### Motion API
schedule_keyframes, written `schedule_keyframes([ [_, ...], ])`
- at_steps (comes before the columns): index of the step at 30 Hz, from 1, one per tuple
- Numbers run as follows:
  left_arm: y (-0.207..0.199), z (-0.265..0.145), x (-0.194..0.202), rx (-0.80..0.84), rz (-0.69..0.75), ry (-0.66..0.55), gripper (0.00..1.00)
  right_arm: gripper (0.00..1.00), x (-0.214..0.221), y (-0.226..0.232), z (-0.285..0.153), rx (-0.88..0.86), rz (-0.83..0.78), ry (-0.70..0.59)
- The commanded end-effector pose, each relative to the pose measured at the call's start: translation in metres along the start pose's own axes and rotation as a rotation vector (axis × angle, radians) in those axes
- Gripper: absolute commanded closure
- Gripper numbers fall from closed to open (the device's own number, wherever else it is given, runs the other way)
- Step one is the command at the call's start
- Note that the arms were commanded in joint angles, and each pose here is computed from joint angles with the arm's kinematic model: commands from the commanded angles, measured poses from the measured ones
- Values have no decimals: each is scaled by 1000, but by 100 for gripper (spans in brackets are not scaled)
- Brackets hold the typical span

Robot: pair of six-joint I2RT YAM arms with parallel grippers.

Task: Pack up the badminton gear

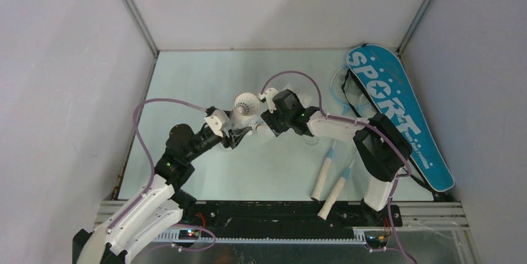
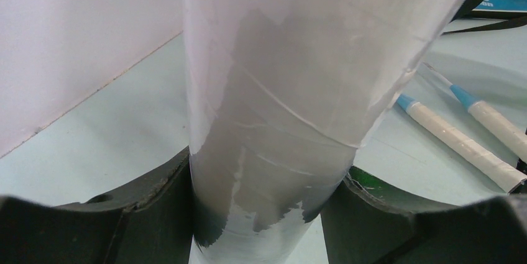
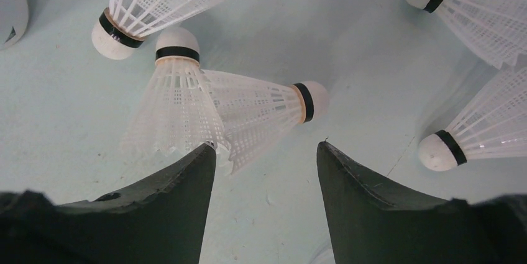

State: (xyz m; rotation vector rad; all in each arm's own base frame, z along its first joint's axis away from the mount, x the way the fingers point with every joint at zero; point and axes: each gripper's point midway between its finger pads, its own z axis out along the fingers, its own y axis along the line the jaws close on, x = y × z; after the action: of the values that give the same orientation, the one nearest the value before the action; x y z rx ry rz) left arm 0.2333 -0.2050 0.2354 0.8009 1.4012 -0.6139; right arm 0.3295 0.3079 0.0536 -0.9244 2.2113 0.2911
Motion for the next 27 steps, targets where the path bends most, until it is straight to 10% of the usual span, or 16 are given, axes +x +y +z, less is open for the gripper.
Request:
schedule_keyframes([
  [1,-11,-7,48,18,-121,172,36,37,-9,-5,7,30,-15,-44],
  [27,-18,-7,48,57,-110,166,36,29,-41,50,4,-205,-317,-204],
])
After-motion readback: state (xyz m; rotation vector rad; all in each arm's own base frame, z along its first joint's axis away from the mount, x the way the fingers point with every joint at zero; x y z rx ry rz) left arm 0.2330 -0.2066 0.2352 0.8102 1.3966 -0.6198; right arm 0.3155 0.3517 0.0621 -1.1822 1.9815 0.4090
